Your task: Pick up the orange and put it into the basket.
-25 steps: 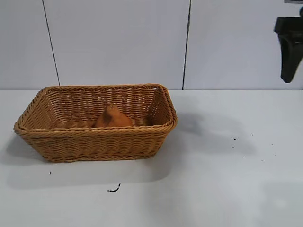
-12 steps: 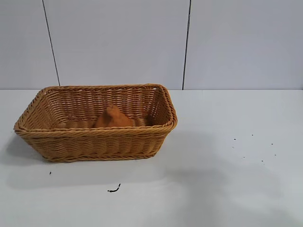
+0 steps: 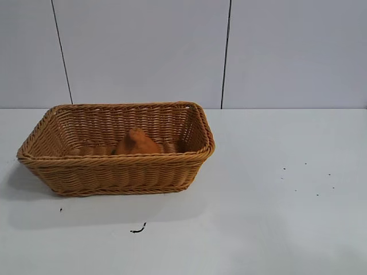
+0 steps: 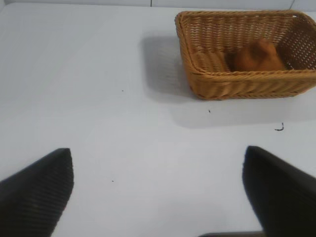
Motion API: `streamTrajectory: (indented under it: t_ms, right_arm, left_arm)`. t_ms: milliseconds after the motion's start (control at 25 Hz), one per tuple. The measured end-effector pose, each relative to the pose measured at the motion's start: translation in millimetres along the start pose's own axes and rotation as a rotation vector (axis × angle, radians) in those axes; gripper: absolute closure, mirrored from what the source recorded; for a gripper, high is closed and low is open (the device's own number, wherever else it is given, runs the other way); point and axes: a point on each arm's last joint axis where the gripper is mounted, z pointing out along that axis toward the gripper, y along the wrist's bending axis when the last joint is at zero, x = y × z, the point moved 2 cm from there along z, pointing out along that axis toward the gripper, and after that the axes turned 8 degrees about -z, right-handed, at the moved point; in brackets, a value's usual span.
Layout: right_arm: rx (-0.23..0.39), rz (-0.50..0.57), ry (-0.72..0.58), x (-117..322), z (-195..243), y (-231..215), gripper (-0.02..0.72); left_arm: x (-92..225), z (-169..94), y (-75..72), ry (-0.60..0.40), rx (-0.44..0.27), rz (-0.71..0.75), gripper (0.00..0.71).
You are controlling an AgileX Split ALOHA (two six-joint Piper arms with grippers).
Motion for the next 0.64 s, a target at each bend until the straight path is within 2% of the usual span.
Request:
streamTrajectory:
  t_ms: [320,640]
  right_arm:
    - [0.03,-0.003,-0.236,13.6,-29.7,1.8,0.066]
    - [0.031,-0.004,-0.246,14.3,-30.9,2.0,0.066]
  left_arm:
    - [0.0,0.0,0.0,0.0,0.0,0.0,0.044]
    - [0.0,0.0,0.0,0.0,0.0,0.0,0.044]
